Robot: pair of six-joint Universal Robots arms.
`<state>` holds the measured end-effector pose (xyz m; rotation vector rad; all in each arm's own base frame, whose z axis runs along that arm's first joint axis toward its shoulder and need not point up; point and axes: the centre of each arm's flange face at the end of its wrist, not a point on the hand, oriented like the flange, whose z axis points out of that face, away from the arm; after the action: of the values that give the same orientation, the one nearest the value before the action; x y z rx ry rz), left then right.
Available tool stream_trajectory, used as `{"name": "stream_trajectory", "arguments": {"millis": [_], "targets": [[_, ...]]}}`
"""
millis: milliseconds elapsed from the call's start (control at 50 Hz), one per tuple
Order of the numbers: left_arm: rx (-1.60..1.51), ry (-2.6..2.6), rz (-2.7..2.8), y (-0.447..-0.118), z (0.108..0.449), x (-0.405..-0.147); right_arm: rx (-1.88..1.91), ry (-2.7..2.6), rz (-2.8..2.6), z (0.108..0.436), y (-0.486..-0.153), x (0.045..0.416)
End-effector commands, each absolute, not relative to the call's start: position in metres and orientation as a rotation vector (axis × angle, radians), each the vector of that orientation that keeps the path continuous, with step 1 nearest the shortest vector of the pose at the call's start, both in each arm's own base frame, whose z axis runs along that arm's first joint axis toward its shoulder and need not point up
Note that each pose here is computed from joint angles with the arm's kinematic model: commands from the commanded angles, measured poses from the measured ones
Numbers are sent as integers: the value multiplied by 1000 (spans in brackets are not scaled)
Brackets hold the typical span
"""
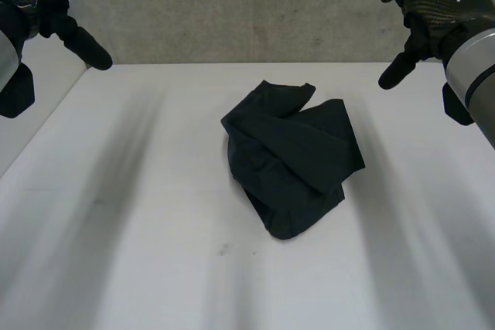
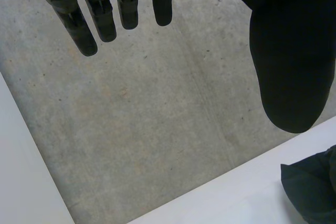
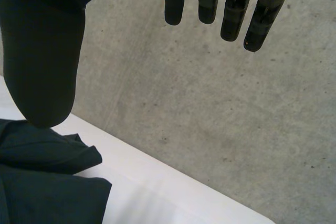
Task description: Fold the shorts.
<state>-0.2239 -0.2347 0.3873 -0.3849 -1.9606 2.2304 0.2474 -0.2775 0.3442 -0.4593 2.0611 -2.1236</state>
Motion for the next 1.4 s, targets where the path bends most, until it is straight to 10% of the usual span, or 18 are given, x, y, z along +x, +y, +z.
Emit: {"name": "stream_trajectory", "arguments": {"millis": [20, 200, 440, 660, 940, 1180, 1400], "targets": [[-403, -1985, 2211, -236, 380, -225, -513, 2070, -2127, 339, -281, 249], [-524, -2051, 2085, -241, 336, -249, -891, 2211, -1971, 289, -270, 251], [-1214, -1806, 2121, -234, 216, -381, -801, 2475, -1714, 203, -265, 212], [-1382, -1704, 2151, -236, 174, -433, -792, 2496, -1691, 176, -256, 206], [-610, -2151, 2198, -252, 234, -314, -791, 2389, -1713, 187, -262, 216], [-484, -2446, 1992, -228, 192, -226, -697, 2317, -1574, 195, -278, 242], [-487, -2429, 1959, -195, 201, -211, -719, 2198, -1426, 221, -272, 313]]}}
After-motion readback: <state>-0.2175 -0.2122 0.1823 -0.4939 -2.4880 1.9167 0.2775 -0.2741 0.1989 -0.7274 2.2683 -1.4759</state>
